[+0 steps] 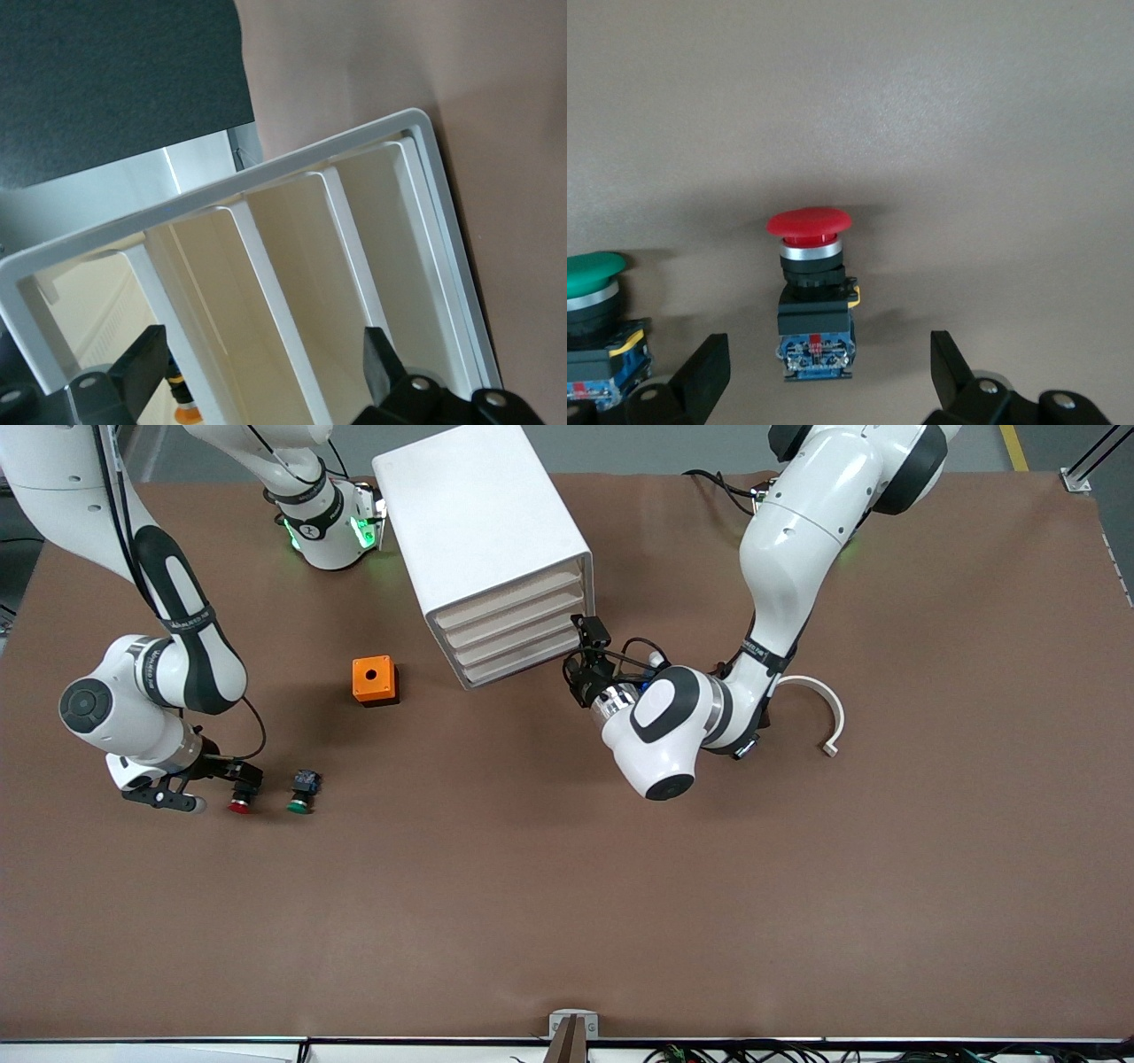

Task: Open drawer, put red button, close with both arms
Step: 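Pull the drawer open with the left gripper while the right gripper grasps the button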

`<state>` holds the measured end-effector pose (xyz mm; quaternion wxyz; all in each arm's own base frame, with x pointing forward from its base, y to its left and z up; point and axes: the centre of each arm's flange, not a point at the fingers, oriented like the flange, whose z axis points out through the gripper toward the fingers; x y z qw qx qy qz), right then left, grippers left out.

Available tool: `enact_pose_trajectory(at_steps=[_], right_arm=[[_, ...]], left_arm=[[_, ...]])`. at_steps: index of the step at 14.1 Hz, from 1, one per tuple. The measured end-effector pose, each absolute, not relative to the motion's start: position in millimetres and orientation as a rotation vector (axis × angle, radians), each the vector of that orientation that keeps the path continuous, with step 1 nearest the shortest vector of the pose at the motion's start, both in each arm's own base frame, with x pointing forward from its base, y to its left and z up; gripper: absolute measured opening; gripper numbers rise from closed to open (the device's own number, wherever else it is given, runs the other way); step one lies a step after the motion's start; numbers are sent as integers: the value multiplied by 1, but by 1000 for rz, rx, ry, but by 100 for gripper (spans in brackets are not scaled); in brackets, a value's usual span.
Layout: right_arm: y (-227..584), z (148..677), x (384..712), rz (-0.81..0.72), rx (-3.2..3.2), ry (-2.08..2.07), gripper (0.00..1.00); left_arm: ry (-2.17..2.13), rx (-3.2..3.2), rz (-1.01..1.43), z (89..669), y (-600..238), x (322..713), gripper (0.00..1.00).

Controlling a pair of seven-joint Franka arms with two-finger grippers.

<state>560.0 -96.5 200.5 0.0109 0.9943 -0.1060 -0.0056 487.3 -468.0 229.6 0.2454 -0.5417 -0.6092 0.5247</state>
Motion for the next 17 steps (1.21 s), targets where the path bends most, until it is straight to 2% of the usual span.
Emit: enact_pose_trajectory(at_steps=[3, 4, 5, 6, 12, 13, 14, 15, 16, 17], right_arm=[[-94, 194, 559, -32, 3116, -365, 100], [-94, 192, 559, -36, 3116, -366, 100], [-93, 191, 558, -40, 3116, -367, 100], [-93, 189, 558, -44, 3116, -368, 100], [-92, 180, 559, -63, 3115, -378, 98], [-92, 179, 559, -65, 3114, -380, 98], [-92, 178, 560, -65, 3114, -381, 98], [-92, 177, 561, -65, 3114, -382, 98], [-93, 176, 562, -66, 3113, -383, 98], [-93, 175, 563, -67, 3113, -384, 94]], left_arm=[[-1638, -1432, 1436, 211, -478, 475, 68], [-1627, -1420, 1448, 208, -482, 470, 68], [-1616, -1413, 1452, 205, -487, 465, 61], [-1605, -1410, 1450, 202, -491, 460, 59], [-1532, -1394, 1396, 187, -516, 417, 56], [-1519, -1397, 1389, 185, -521, 410, 49], [-1505, -1403, 1381, 185, -527, 402, 49], [-1493, -1409, 1373, 184, -531, 395, 45], [-1484, -1413, 1367, 183, -535, 390, 33], [-1481, -1414, 1364, 182, -537, 387, 33]])
